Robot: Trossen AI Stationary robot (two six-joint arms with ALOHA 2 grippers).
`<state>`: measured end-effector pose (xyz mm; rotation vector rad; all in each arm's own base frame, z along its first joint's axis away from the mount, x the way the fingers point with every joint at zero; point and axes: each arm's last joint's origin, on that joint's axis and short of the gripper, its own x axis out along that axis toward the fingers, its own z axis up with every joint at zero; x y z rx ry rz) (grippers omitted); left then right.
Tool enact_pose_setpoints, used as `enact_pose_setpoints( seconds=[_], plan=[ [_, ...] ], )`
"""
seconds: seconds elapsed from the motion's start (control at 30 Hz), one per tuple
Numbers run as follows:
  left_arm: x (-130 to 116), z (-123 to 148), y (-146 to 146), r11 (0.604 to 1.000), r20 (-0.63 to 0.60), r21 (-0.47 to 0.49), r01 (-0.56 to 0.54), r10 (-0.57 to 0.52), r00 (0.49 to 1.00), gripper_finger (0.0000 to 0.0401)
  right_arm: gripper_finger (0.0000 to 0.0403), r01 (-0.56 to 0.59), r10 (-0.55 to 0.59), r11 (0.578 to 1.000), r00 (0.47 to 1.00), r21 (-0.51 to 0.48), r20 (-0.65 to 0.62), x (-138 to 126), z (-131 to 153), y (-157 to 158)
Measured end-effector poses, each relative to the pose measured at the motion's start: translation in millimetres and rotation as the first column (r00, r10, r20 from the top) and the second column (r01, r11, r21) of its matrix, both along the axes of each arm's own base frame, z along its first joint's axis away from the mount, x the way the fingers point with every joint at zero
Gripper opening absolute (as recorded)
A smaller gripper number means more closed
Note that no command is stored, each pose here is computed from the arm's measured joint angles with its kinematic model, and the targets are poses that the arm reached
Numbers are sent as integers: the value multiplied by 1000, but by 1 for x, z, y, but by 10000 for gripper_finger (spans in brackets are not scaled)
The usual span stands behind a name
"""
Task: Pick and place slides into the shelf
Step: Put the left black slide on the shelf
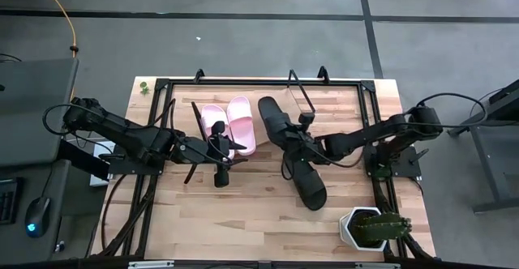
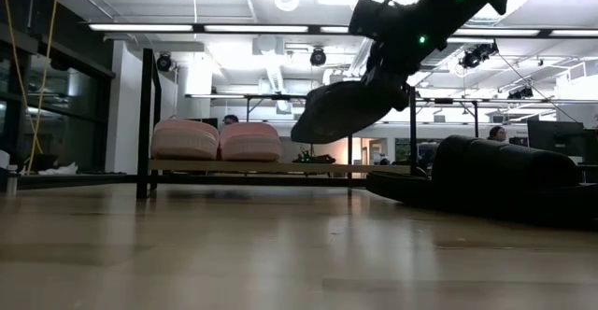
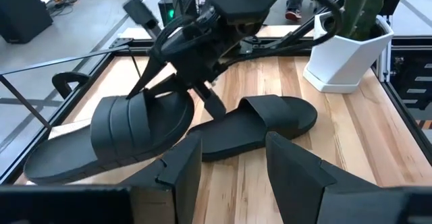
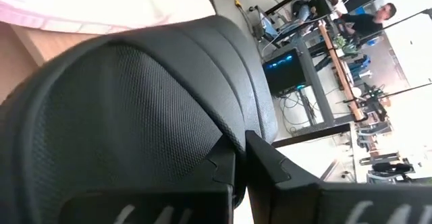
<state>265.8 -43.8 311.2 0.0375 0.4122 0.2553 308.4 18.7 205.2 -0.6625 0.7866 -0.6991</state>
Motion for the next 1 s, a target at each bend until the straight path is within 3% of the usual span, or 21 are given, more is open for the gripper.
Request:
enact_pose_setpoints(
  seconds=[0.33, 1.0],
  plan=[
    [0, 0, 0, 1000, 4, -1, 0, 0, 1000, 150, 0, -21, 22, 998, 1000, 55, -6, 7, -10, -8],
    [1, 2, 0, 1000, 23, -8, 8, -8, 1000, 150, 0, -14, 15, 999, 1000, 52, -18, 20, -27, -24]
  ],
)
